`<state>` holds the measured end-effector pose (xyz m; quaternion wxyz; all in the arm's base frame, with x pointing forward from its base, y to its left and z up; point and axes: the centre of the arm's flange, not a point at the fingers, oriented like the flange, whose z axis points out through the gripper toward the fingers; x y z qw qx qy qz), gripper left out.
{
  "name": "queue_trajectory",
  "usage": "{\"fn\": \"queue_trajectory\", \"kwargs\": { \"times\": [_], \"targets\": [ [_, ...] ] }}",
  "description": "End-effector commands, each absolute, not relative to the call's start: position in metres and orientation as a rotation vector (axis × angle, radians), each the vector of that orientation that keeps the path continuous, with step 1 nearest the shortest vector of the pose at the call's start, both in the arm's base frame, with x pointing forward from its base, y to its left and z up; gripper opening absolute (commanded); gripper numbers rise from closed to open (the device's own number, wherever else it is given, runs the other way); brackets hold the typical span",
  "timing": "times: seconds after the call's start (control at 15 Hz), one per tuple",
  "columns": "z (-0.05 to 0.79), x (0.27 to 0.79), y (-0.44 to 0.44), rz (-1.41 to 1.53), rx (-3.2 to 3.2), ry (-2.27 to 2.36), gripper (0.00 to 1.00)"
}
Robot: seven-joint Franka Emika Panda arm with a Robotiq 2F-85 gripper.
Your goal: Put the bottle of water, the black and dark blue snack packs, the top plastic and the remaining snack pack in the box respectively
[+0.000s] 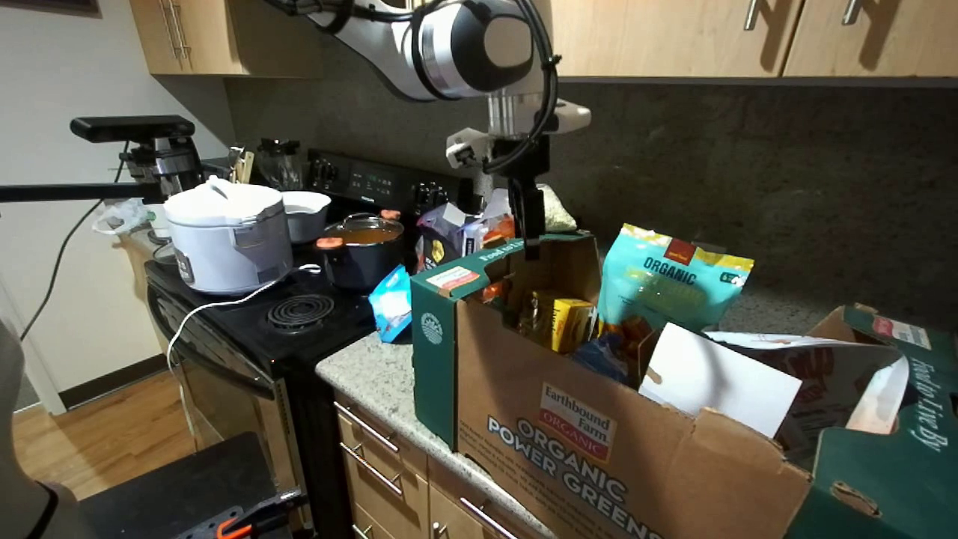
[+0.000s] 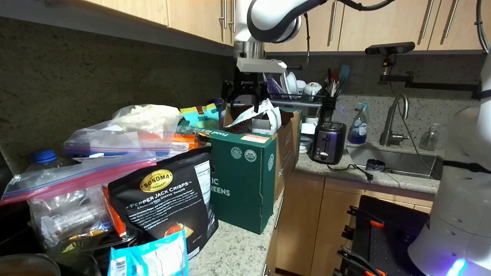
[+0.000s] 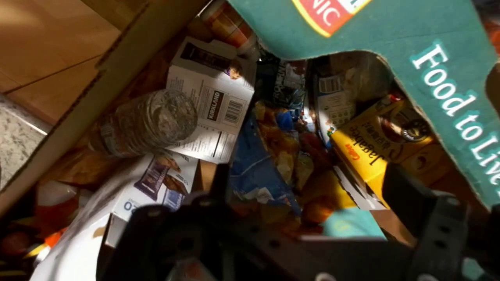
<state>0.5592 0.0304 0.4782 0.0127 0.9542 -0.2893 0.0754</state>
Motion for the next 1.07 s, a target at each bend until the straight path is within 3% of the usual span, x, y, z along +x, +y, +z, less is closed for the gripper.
{"fn": "queue_trajectory", "kwargs": {
  "times": [0.0,0.47,1.0],
  "targets": [
    [0.518,0.538,0.054,0.314,3.020,-0.786,1.00],
    [0.560,0.513,0.111,0.396,3.107,-0.525,1.00],
    [0.556,0.490,0.184,0.271,3.237,-0.027,1.00]
  ]
}}
